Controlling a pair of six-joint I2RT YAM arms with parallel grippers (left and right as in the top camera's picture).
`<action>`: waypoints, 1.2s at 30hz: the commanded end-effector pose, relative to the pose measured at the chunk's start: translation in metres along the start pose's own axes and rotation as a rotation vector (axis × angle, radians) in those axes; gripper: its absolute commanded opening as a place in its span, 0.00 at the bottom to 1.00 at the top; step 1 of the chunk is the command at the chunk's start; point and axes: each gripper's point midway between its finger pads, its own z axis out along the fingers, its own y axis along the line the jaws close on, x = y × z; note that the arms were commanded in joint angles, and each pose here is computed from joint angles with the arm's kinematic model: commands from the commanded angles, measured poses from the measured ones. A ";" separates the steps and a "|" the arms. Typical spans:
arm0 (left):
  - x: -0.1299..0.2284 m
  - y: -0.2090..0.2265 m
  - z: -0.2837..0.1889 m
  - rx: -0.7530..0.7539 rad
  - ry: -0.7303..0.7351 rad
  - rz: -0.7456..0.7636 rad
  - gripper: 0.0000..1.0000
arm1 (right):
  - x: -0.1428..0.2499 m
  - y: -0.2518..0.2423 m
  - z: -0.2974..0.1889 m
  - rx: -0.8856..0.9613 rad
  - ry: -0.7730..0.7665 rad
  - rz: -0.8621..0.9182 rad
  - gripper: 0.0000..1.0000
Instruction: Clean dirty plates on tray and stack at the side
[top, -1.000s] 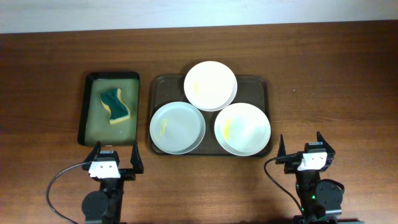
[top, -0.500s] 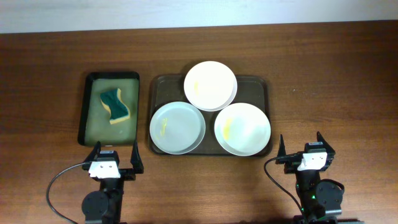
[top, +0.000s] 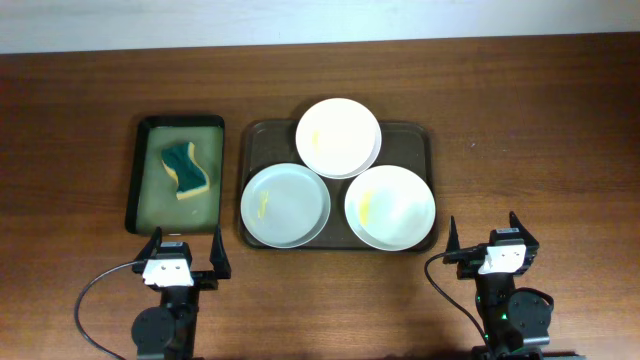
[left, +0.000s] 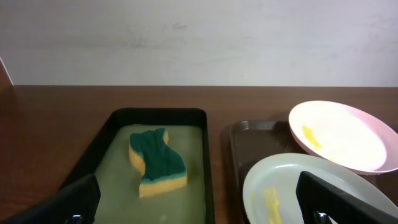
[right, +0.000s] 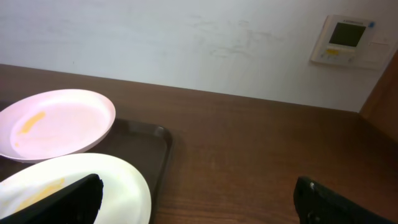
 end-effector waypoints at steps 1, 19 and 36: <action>0.001 0.001 0.000 -0.006 -0.001 0.016 0.99 | 0.003 -0.001 0.000 0.008 0.008 0.006 0.98; -0.176 -0.028 -0.019 0.123 -0.192 0.224 0.99 | 0.003 -0.001 0.000 0.008 0.008 0.006 0.98; 0.028 0.057 0.153 -0.076 1.142 -0.210 0.99 | 0.003 -0.001 0.000 0.008 0.008 0.006 0.98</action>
